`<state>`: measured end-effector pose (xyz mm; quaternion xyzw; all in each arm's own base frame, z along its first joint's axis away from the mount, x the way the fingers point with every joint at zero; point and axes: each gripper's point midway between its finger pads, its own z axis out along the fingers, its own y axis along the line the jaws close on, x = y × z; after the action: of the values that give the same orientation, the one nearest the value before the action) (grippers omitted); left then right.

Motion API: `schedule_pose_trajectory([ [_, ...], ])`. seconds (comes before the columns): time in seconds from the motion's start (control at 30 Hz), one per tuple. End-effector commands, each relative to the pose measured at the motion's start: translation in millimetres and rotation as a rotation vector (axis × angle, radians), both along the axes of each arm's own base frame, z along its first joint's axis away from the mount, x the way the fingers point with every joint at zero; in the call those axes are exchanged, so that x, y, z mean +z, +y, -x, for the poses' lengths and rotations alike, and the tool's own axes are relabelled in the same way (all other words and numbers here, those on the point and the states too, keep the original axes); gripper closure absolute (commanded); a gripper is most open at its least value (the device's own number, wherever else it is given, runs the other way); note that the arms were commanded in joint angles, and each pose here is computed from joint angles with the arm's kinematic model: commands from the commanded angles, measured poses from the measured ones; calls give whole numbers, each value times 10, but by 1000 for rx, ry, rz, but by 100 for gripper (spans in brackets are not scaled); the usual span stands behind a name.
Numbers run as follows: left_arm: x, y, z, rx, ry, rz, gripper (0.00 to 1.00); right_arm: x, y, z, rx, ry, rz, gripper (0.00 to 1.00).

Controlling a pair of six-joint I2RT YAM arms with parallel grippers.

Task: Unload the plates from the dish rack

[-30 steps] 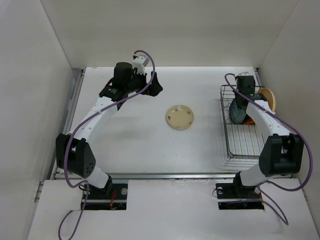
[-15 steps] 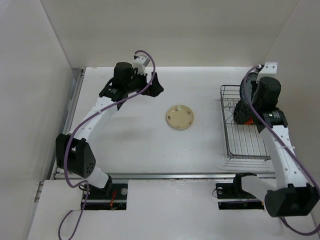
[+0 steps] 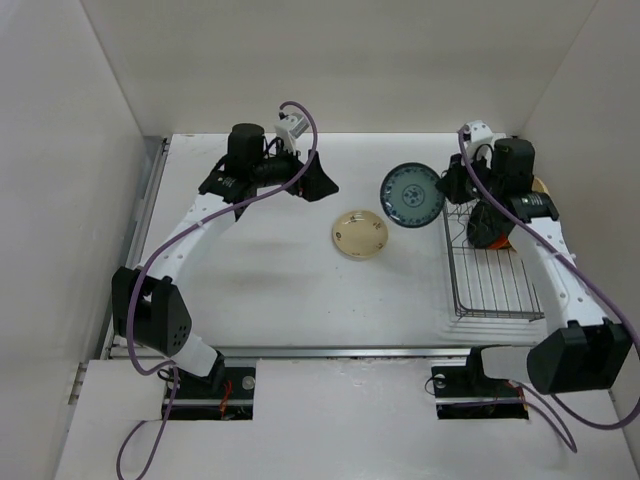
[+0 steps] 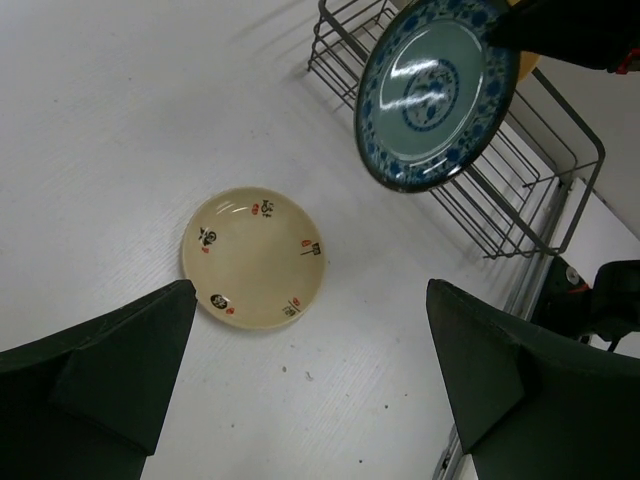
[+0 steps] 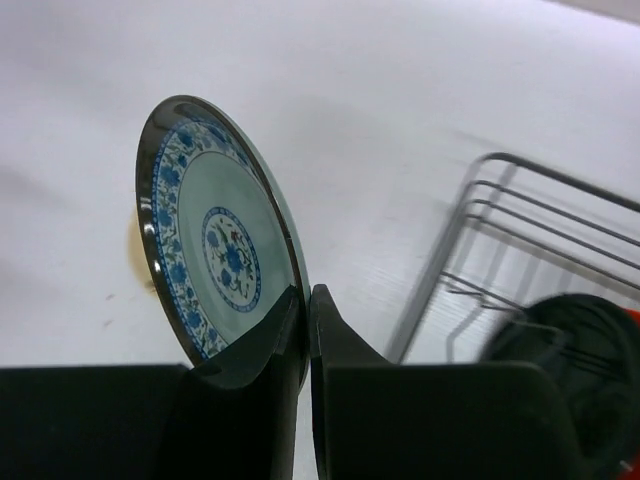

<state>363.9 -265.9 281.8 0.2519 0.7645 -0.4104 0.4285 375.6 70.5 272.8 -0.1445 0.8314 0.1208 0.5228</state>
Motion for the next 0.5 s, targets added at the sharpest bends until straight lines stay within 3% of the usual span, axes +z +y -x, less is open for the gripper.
schedule_pose_trajectory([
  [0.0, 154, -75, 42, -66, -60, 38, 0, 411, 509, 90, 233, -44, -134, 100],
  [0.3, 71, -88, 9, -66, -41, 31, 4, 459, 1146, -28, 418, 7, -193, 100],
  [0.47, 37, -102, 11, -75, -31, 32, 21, 430, 1430, -6, 504, 29, -207, 100],
])
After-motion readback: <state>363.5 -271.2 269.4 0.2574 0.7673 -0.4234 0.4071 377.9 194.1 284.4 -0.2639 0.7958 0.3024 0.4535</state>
